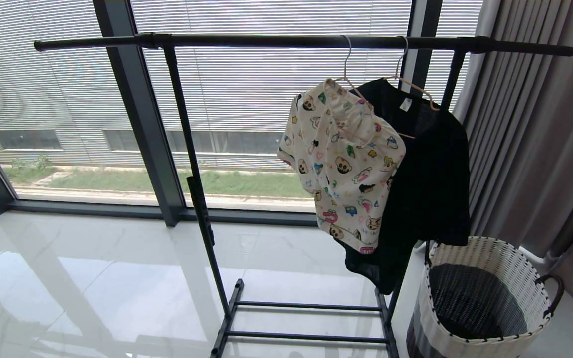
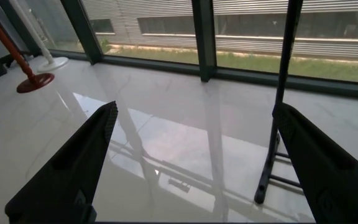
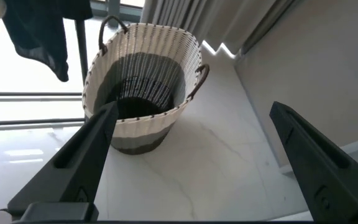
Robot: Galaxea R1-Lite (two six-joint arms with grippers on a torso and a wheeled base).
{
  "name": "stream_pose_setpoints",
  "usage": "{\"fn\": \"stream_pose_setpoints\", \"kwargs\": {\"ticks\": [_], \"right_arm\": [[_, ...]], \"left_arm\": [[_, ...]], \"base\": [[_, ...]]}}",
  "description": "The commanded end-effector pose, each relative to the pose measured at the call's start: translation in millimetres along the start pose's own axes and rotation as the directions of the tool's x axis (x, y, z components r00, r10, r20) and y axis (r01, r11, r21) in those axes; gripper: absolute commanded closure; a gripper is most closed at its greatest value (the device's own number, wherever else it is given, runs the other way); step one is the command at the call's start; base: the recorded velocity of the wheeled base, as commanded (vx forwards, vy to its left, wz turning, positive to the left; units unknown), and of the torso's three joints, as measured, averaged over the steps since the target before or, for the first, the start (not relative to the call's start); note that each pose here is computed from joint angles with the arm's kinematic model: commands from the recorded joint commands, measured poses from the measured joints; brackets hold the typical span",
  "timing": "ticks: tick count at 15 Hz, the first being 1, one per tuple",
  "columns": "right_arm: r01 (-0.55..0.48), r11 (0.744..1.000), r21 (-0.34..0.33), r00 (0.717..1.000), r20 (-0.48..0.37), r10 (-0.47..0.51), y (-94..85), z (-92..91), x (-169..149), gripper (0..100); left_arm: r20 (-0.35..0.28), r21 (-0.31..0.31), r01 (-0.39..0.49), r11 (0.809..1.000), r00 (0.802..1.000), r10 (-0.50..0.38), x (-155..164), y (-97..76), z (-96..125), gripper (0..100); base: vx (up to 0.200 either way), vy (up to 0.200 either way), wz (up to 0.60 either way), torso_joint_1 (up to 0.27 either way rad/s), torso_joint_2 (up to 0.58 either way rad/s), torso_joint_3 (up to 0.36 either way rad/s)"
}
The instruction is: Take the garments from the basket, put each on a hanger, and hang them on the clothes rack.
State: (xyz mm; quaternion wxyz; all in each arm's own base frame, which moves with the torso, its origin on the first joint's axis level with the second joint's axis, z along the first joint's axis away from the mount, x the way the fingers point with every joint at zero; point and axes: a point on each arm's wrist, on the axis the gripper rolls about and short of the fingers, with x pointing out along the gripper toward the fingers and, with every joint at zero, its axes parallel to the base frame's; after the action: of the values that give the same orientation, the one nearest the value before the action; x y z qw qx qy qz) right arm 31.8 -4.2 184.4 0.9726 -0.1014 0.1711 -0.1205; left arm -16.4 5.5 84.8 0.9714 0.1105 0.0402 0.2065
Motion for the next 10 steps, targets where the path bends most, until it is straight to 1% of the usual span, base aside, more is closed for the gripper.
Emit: {"fn": "stream_pose_setpoints", "kwargs": {"ticks": [1,2,3,4,5,6,7,8,10], "right_arm": [[0.011,1.000,0.019,0.999,0.033,-0.011,-1.9,-25.6,-10.0,0],[0.015,1.000,0.026,0.999,0.046,-0.016,-2.4,-32.8,-12.9,0],[0.020,0.999,0.036,0.997,0.080,-0.022,-2.4,-56.5,-18.7,0],[0.022,0.999,0.032,0.991,0.135,-0.027,-2.9,-76.0,-24.7,0],[0.036,0.999,-0.001,0.982,0.183,-0.036,-2.3,-93.5,-27.8,0],[0.071,0.997,-0.022,0.984,0.165,-0.066,1.5,-105.6,-20.7,0],[0.091,0.996,-0.015,0.982,0.169,-0.087,3.2,-109.5,-16.7,0],[0.084,0.996,-0.014,0.982,0.172,-0.080,3.8,-110.2,-16.0,0],[0.079,0.997,-0.011,0.981,0.180,-0.075,4.1,-110.0,-15.6,0]], "left_arm": [[0.005,-0.002,-0.002,1.000,1.000,0.002,-0.5,0.0,-0.7,0],[0.005,-0.002,-0.002,1.000,1.000,0.002,-0.5,0.0,-0.7,0],[0.005,0.003,0.000,1.000,1.000,0.000,-0.5,0.0,-0.7,0],[0.006,0.006,0.003,1.000,1.000,-0.003,-0.4,0.0,-0.7,0],[0.005,0.004,0.000,1.000,1.000,0.000,-0.5,0.0,-0.7,0],[0.006,0.000,0.003,1.000,1.000,-0.003,-0.5,-0.1,-0.7,0],[0.007,-0.002,0.004,1.000,1.000,-0.004,-0.6,-0.1,-0.7,0],[0.009,-0.004,0.003,1.000,1.000,-0.003,-0.6,-0.1,-0.6,0],[0.051,-0.020,0.001,1.000,0.999,0.000,-0.7,0.9,3.8,0]], "base": [[0.000,0.000,0.00,-0.173,0.46,0.286],[0.000,0.000,0.00,-0.178,0.47,0.290],[0.000,0.000,0.00,-0.163,0.45,0.290],[0.000,0.000,0.00,-0.163,0.47,0.310],[0.000,0.000,0.00,-0.144,0.42,0.276],[0.000,0.000,0.00,-0.085,0.24,0.163],[0.000,0.000,0.00,-0.051,0.14,0.095],[0.000,0.000,0.00,-0.022,0.08,0.061],[0.000,0.000,0.00,-0.009,0.03,0.016]]}}
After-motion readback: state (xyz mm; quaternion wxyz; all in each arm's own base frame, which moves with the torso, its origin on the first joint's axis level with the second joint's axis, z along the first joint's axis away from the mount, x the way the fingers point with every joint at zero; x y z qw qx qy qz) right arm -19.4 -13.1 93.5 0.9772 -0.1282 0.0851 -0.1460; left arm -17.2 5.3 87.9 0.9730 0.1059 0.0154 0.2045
